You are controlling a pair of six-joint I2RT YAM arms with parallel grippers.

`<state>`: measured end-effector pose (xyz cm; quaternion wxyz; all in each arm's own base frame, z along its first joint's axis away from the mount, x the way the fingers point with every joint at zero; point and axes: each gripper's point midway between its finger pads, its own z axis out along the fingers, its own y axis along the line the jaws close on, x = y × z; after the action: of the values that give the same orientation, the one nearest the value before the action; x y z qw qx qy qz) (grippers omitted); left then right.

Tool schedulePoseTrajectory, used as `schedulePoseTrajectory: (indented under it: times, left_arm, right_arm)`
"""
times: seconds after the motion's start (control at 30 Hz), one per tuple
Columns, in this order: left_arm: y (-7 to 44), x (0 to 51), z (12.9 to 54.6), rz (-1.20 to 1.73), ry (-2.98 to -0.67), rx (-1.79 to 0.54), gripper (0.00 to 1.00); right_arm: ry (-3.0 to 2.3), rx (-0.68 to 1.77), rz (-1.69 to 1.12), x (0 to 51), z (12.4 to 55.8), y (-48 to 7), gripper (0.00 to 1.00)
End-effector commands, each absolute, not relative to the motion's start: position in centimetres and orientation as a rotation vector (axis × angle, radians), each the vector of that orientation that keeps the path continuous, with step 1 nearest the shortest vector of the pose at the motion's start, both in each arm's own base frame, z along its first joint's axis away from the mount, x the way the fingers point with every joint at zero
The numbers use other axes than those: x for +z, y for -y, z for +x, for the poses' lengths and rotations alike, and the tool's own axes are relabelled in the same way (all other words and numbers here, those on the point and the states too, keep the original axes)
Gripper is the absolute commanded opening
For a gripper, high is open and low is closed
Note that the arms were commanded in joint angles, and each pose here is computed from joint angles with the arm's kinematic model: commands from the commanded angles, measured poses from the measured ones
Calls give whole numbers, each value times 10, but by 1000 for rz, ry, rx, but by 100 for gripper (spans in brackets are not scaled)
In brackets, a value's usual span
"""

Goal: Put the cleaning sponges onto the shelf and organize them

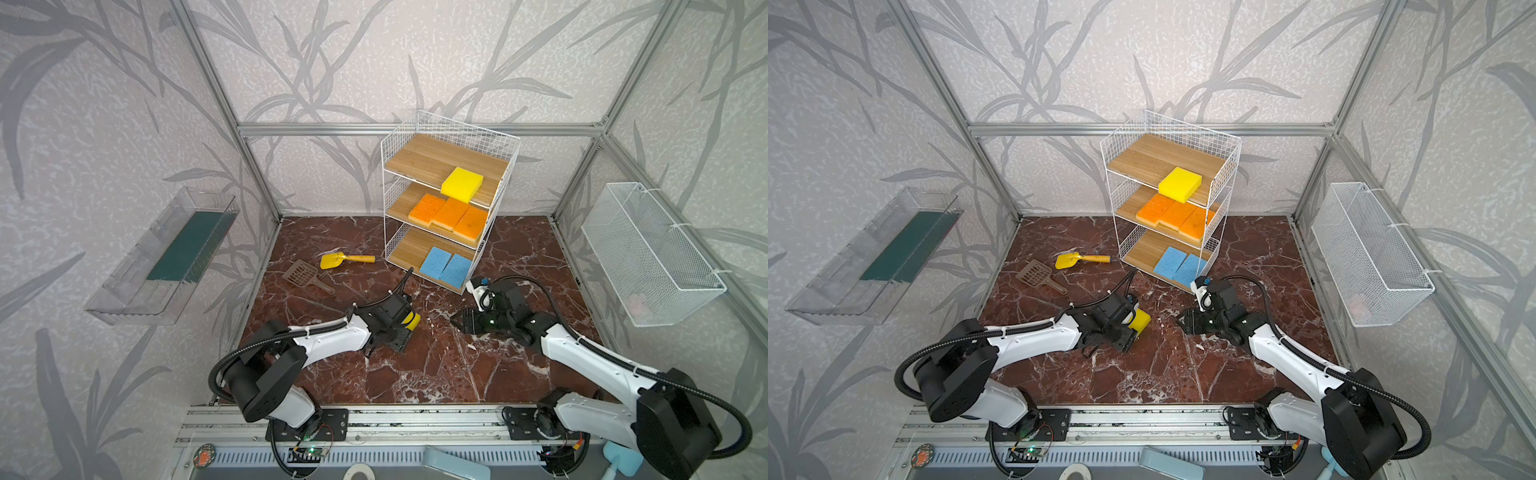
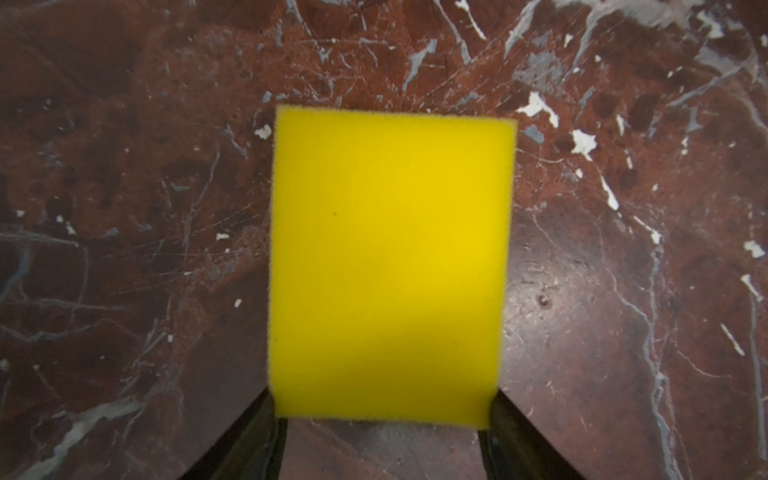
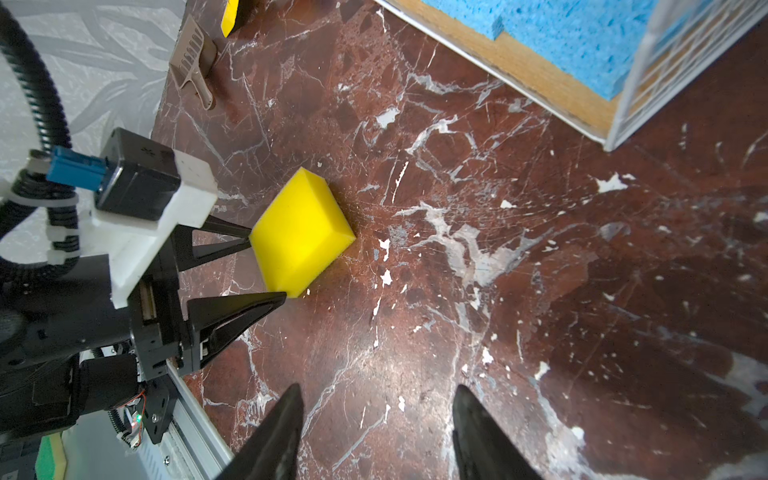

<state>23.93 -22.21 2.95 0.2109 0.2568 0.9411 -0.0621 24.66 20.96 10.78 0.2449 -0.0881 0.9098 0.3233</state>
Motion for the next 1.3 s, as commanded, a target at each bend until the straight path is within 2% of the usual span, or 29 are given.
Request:
schedulePoseTrajectory:
  times: [0.0,0.2,0.57,0.97,1.13,1.27]
  left_arm:
    - [220,38,244,711,-2609,-122,67]
    - [220,80,250,637,-2515,-168,64]
    - [229,247,265,523,-2205,-346,59]
    - [235,412,294,577,-1926,-242,56]
    - [247,457,314,597,-1857,-185,55]
    - [257,474,333,612,-1828,-133,55]
  right_arm:
    - [-2476,892,-258,107,246,-210,57]
    - [-2467,890,-259,110,245,-209,57]
    - [-2432,918,-286,125,241,-210,57]
    - [-2204,875,-267,185,243,-195,57]
    - [-2175,864,-275,197,242,-192,57]
    - [-2113,825,-266,214,243,-184,57]
